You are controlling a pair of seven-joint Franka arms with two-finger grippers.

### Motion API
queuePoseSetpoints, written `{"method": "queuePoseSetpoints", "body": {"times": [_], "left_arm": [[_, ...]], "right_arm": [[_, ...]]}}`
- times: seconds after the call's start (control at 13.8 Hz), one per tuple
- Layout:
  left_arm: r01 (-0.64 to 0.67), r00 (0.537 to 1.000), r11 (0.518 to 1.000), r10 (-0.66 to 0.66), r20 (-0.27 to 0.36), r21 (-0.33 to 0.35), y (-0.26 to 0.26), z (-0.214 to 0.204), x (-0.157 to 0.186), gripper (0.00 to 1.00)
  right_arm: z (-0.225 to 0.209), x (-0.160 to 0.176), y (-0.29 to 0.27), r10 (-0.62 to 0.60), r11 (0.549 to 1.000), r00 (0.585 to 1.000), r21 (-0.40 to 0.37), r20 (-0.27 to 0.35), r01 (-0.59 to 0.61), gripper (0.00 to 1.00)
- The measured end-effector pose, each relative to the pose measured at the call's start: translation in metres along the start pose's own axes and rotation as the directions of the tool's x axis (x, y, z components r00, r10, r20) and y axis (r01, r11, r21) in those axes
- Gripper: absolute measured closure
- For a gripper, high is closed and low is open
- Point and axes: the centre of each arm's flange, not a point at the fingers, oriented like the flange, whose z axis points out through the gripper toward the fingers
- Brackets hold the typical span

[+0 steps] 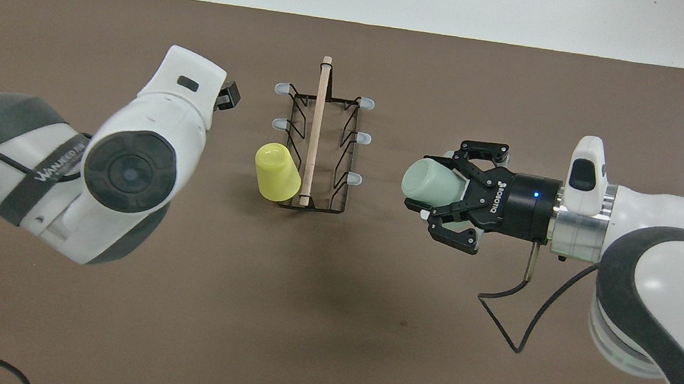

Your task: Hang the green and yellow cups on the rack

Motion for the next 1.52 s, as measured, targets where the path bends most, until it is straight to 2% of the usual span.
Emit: {"method": "queuePoseSetpoints", "body": {"times": [0.14,0.22,0.36,0.43,0.65,0.87,1.01,1.23,1.52], "left_arm": [[-0.056,0.997,0.998,0.057,0.053,-0.03,-0.036,0.001,0.028,0.0],[-0.079,0.993,0.995,0.084,0.084,-0.059,-0.056,-0.001,0.04,0.03],[-0.157,0.972,0.981,0.174,0.156,-0.115,-0.096,-0.009,0.062,0.04],[-0.203,0.955,0.97,0.226,0.191,-0.132,-0.118,-0.014,0.073,0.04],[-0.296,0.904,0.941,0.332,0.268,-0.165,-0.164,-0.039,0.096,0.04],[-0.361,0.851,0.914,0.405,0.334,-0.187,-0.179,-0.065,0.105,0.04],[-0.391,0.822,0.898,0.439,0.363,-0.201,-0.19,-0.08,0.111,0.04],[-0.42,0.783,0.88,0.475,0.402,-0.222,-0.2,-0.098,0.114,0.03],[-0.421,0.747,0.876,0.481,0.459,-0.235,-0.202,-0.101,0.106,0.0]], "right_arm": [[0.005,-0.008,-0.001,0.007,1.0,0.997,-0.019,-0.078,-0.008,0.33],[0.011,-0.011,-0.001,0.011,0.999,0.993,-0.045,-0.12,-0.017,0.33],[0.036,-0.012,-0.009,0.036,0.993,0.971,-0.1,-0.236,-0.062,0.33],[0.052,-0.013,-0.017,0.049,0.989,0.961,-0.123,-0.273,-0.086,0.33],[0.076,-0.016,-0.026,0.049,0.984,0.959,-0.149,-0.279,-0.094,0.33],[0.088,-0.03,-0.017,0.02,0.976,0.946,-0.2,-0.323,-0.089,0.33],[0.102,-0.041,-0.014,0.006,0.974,0.948,-0.212,-0.317,-0.077,0.33],[0.131,-0.047,-0.018,0.011,0.967,0.938,-0.237,-0.346,-0.099,0.33],[0.152,-0.038,-0.028,0.01,0.963,0.941,-0.249,-0.339,-0.1,0.33]]}}
